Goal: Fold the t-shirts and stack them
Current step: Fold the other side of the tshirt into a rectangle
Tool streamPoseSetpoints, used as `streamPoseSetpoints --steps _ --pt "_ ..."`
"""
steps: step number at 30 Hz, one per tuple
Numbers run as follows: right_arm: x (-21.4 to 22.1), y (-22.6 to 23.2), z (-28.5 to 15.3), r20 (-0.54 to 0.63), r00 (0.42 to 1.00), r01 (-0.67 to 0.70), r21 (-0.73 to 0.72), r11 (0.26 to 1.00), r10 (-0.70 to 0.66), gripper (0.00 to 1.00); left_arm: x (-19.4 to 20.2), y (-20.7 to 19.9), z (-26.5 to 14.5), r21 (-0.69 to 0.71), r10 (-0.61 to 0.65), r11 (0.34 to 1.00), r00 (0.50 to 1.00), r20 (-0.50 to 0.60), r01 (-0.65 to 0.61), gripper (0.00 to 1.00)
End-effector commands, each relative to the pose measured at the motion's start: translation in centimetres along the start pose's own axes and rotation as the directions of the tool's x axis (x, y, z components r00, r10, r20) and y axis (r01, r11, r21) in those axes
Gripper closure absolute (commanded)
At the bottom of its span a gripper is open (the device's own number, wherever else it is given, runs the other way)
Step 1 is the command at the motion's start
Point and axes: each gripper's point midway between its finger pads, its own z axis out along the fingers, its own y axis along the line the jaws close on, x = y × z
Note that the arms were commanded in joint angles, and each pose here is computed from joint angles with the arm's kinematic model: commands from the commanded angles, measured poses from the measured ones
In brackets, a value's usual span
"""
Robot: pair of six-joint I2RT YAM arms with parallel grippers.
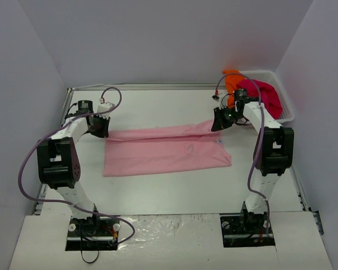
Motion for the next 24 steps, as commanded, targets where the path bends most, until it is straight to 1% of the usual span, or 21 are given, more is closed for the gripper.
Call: streamPoseSetpoints --steps 1,24 --pt "0.4 0.8 -1.2 0.0 1.0 -0.001 -0.019 1.0 0.001 1.0 -1.4 0.2 -1.1 -0.033 0.046 0.998 0.998 0.042 -0.044 0.98" --pt "3.0 0.4 0.1 -0.066 0.998 -0.026 -0.03 0.999 0.024 1.0 0.0 -0.1 -0.5 -0.065 0.091 0.994 0.996 0.002 -0.09 0.98"
